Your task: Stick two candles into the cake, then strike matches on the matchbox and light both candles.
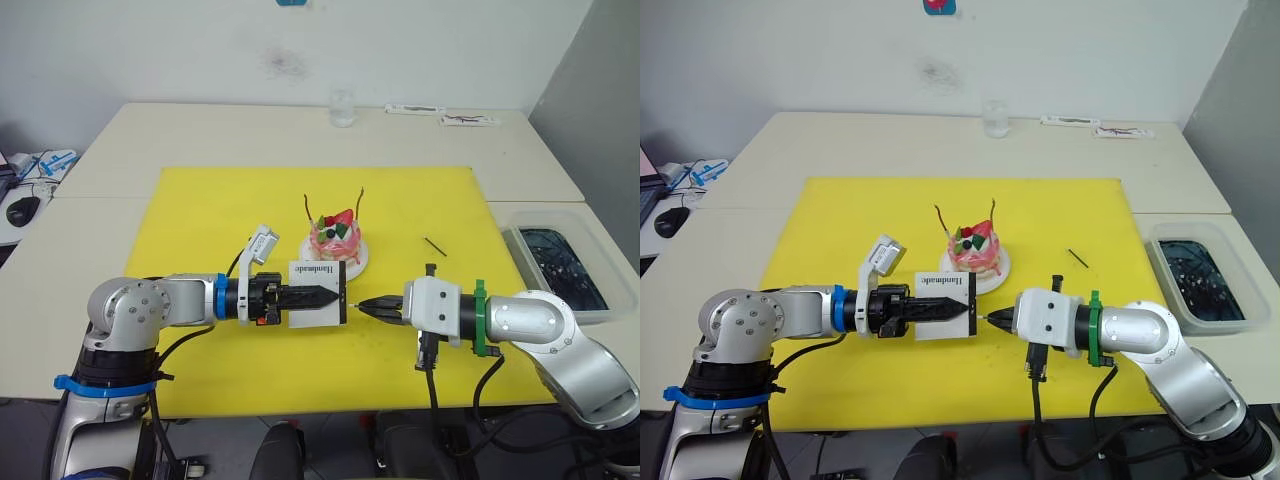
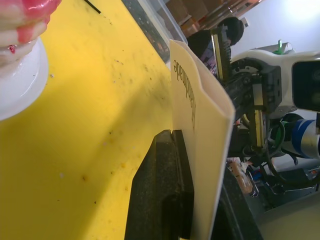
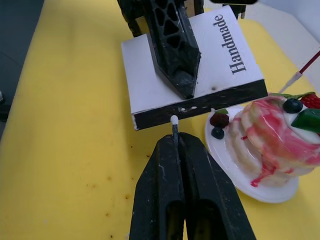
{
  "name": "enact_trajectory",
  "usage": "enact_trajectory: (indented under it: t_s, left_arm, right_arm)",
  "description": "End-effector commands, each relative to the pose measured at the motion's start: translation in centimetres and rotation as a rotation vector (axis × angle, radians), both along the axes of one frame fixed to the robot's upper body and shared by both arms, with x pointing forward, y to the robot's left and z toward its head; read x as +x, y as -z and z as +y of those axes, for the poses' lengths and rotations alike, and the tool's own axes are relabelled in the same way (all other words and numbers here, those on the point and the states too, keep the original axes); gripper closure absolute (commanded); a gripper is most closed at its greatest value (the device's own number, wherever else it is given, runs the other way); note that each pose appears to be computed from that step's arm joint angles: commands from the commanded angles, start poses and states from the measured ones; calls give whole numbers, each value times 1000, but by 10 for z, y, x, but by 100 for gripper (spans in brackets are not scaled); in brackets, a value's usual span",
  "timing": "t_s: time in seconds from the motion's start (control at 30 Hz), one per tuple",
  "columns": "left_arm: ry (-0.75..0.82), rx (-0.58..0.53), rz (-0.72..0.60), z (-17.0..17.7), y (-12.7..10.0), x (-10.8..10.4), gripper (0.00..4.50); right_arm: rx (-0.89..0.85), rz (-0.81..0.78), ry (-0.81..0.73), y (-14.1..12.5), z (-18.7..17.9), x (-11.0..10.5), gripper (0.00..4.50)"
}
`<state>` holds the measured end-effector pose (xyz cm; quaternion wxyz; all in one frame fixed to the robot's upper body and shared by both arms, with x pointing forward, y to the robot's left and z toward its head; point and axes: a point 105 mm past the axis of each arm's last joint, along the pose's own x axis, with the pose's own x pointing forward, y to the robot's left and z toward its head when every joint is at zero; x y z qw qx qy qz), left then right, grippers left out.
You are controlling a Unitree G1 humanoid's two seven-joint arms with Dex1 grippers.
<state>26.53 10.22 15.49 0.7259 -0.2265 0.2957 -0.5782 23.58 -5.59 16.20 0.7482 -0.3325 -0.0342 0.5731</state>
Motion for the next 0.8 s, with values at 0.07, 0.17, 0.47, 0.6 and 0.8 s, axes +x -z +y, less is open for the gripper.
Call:
enact_trajectory:
  t_s: [0.07,0.17,0.47,0.6,0.8]
  left_arm:
    - [14,-12,-12,-3,-4,-1,450]
    - [10,-12,-13,-3,-4,-2,450]
    - [8,-23,-15,-4,-3,-4,450]
    - [13,-40,-6,-8,-2,-8,450]
    - [16,-214,-124,-14,-62,0,450]
  right_arm:
    - [2,-68,-23,-6,5,-1,446]
    - [1,-73,-20,-5,6,1,446]
    - [-27,-84,-23,3,6,6,446]
    - [-24,-87,-19,6,9,7,446]
    - [-116,-48,-26,30,3,5,446]
